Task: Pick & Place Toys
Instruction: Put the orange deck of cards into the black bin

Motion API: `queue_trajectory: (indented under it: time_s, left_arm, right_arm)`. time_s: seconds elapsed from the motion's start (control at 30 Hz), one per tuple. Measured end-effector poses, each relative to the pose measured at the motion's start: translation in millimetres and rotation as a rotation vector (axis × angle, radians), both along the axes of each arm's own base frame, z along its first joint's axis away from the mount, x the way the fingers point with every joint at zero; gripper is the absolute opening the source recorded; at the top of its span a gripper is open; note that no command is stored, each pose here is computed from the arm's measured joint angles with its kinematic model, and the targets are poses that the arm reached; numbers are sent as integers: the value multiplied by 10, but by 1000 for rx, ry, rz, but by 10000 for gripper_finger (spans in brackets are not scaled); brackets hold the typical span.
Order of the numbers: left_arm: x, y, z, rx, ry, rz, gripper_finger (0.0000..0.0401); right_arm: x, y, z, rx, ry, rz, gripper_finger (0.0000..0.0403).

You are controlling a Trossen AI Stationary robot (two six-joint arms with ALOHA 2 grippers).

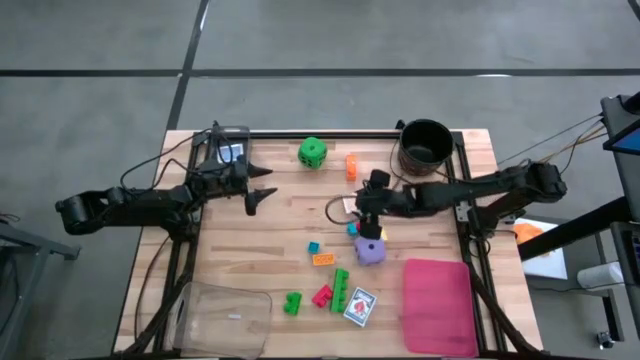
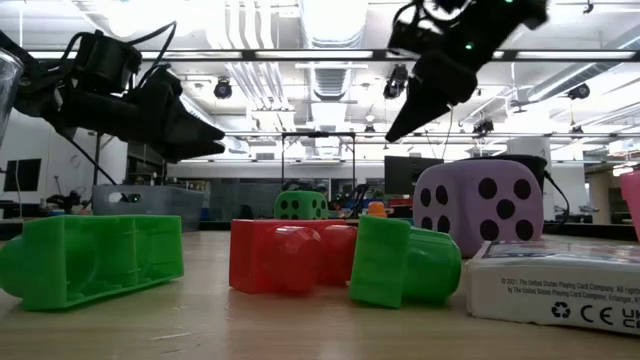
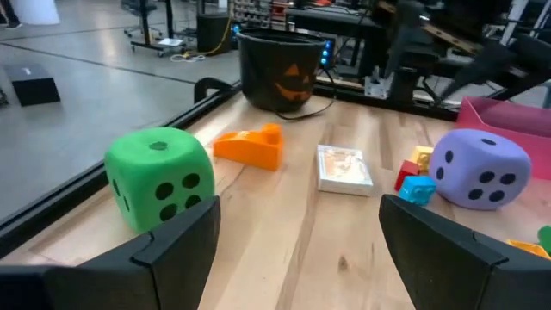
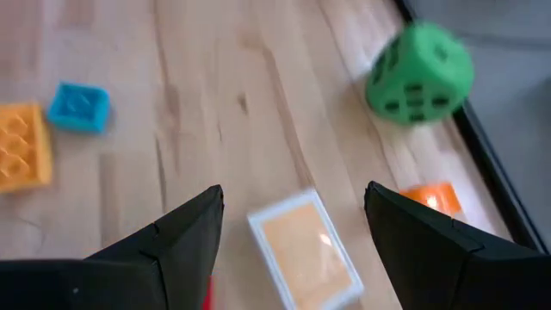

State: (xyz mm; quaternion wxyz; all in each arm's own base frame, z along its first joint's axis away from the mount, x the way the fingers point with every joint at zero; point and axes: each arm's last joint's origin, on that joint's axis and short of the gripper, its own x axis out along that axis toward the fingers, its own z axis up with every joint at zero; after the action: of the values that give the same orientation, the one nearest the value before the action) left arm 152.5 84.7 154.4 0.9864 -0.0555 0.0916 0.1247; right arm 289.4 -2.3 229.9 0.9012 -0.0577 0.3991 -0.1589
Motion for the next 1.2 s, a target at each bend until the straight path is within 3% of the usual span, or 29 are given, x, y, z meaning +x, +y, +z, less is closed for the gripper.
queue_trajectory:
  time_s: [0.2, 0.37, 0.7, 1.2]
  left_arm:
    - [-2, -1, -10, -6, 9, 0, 317]
    - [-2, -1, -12, -7, 11, 0, 317]
    - [-4, -3, -19, -65, 2, 12, 318]
    - [-11, -5, -48, -81, 28, 13, 318]
  right_arm:
    - [135, -145, 97, 7, 117, 10, 282]
    - [242, -169, 127, -55, 130, -7, 282]
    - [391, -101, 59, -8, 132, -45, 282]
    - [666, -101, -230, -4, 481, -47, 282]
